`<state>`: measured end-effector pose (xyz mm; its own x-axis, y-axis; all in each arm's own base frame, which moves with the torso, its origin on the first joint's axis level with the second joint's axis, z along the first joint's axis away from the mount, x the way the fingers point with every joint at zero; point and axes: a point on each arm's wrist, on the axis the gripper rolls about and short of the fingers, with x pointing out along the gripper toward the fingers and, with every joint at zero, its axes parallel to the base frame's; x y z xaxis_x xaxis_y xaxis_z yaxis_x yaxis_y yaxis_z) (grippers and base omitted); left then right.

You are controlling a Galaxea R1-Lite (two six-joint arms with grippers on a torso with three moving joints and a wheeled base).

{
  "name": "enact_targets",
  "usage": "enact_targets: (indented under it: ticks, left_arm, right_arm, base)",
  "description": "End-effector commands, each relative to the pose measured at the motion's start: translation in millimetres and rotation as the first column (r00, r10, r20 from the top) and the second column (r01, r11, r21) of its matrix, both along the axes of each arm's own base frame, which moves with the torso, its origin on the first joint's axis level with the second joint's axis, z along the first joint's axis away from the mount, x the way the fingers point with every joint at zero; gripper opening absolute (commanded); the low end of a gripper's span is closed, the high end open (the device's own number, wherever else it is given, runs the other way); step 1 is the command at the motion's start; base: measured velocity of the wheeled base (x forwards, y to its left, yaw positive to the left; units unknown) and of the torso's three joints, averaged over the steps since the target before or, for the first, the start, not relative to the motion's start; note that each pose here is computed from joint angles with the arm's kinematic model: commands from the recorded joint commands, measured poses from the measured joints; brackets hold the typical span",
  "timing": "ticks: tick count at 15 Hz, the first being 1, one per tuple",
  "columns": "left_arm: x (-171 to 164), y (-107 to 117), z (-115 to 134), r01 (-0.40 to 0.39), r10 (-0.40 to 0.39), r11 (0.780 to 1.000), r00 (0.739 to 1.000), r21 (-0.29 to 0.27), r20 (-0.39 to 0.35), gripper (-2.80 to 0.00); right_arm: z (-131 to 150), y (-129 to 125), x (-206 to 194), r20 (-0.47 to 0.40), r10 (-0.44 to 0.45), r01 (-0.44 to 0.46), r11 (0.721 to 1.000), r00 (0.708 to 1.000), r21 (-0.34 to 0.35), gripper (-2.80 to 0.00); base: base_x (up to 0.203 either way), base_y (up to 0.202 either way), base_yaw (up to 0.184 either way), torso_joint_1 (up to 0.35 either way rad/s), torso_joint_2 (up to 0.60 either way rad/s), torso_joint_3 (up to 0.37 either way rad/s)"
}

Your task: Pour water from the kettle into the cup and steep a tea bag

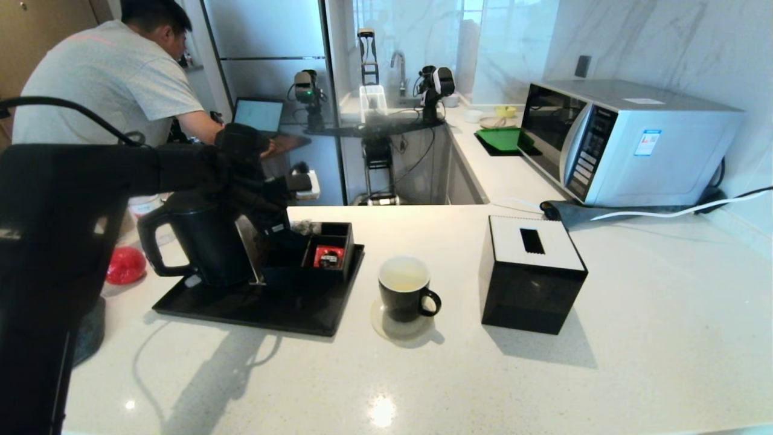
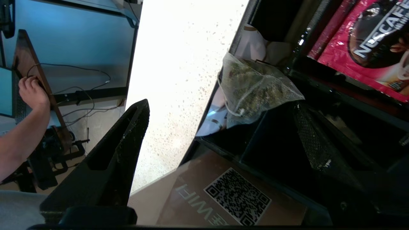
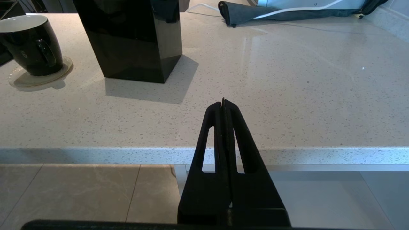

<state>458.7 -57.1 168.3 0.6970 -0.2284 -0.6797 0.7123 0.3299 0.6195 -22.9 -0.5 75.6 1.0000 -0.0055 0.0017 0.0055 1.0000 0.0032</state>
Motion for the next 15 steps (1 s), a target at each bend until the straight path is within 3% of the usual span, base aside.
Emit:
enact_targets:
  ticks: [1, 12, 13, 15]
  left_arm:
    - [5.6, -1.3, -6.4, 0.006, -0.006, 1.0, 1.0, 0.004, -0.001, 0.0]
    - [7.8, -1.2, -6.7, 0.007, -0.007, 1.0, 1.0, 0.004, 0.017, 0.0]
    - [7.7, -1.5, -7.1, 0.009, -0.009, 1.0, 1.0, 0.004, 0.015, -2.8]
    - [7.6, -1.5, -7.2, 0.007, -0.007, 1.0, 1.0, 0.003, 0.013, -2.8]
  right_arm:
    - [-0.1, 0.0, 0.1, -0.002, 0.001, -0.001, 1.0, 1.0, 0.0, -2.8]
    - [-0.1, 0.0, 0.1, -0.002, 0.001, -0.001, 1.0, 1.0, 0.0, -2.8]
    - [-0.1, 0.0, 0.1, -0.002, 0.001, -0.001, 1.0, 1.0, 0.0, -2.8]
    - [-0.1, 0.0, 0.1, -0.002, 0.001, -0.001, 1.0, 1.0, 0.0, -2.8]
  base:
    - [0.0, 0.0, 0.0, 0.0, 0.0, 0.0]
    - [0.0, 0.0, 0.0, 0.0, 0.0, 0.0]
    - [0.0, 0.0, 0.0, 0.0, 0.0, 0.0]
    - [0.0, 0.0, 0.0, 0.0, 0.0, 0.0]
